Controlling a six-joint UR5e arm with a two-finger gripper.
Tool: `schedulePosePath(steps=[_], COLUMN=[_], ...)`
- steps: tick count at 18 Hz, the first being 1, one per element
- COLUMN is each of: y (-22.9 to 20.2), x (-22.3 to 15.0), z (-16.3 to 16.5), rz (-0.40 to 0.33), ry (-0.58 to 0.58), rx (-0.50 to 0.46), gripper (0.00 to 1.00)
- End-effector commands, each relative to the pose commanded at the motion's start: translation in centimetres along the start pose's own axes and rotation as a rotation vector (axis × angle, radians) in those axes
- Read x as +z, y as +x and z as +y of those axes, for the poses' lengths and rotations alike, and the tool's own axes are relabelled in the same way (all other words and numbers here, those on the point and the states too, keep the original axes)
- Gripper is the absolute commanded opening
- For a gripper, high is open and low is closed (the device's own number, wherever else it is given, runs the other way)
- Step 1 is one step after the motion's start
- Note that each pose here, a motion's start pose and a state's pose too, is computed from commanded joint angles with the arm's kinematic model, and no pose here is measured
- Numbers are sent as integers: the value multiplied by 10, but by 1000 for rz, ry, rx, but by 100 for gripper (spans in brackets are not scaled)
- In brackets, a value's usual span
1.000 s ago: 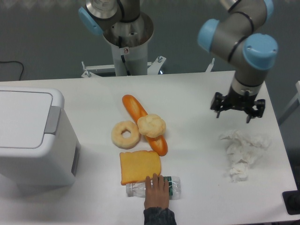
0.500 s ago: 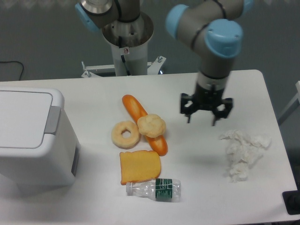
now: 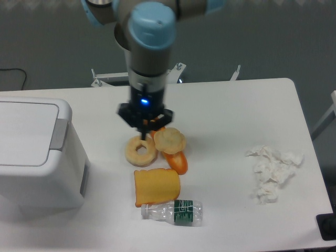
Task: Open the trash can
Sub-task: 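Swing the gripper over the bread to the white trash can lid, then lower the gripper onto the trash can lid and push it open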
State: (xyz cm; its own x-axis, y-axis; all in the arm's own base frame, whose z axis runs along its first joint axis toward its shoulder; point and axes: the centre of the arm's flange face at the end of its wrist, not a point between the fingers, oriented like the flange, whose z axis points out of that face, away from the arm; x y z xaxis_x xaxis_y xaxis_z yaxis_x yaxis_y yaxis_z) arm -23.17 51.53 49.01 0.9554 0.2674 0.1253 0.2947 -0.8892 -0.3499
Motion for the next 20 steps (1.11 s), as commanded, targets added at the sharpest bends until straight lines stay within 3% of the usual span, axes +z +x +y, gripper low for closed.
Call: schedulePosePath(steps=[5, 13, 20], y=[28, 75, 76], x=[-14, -12, 1], z=[0, -14, -31], rz=[20, 50, 61], ry=[39, 111, 113], rx=[-47, 16, 25], gripper=[0, 0, 0])
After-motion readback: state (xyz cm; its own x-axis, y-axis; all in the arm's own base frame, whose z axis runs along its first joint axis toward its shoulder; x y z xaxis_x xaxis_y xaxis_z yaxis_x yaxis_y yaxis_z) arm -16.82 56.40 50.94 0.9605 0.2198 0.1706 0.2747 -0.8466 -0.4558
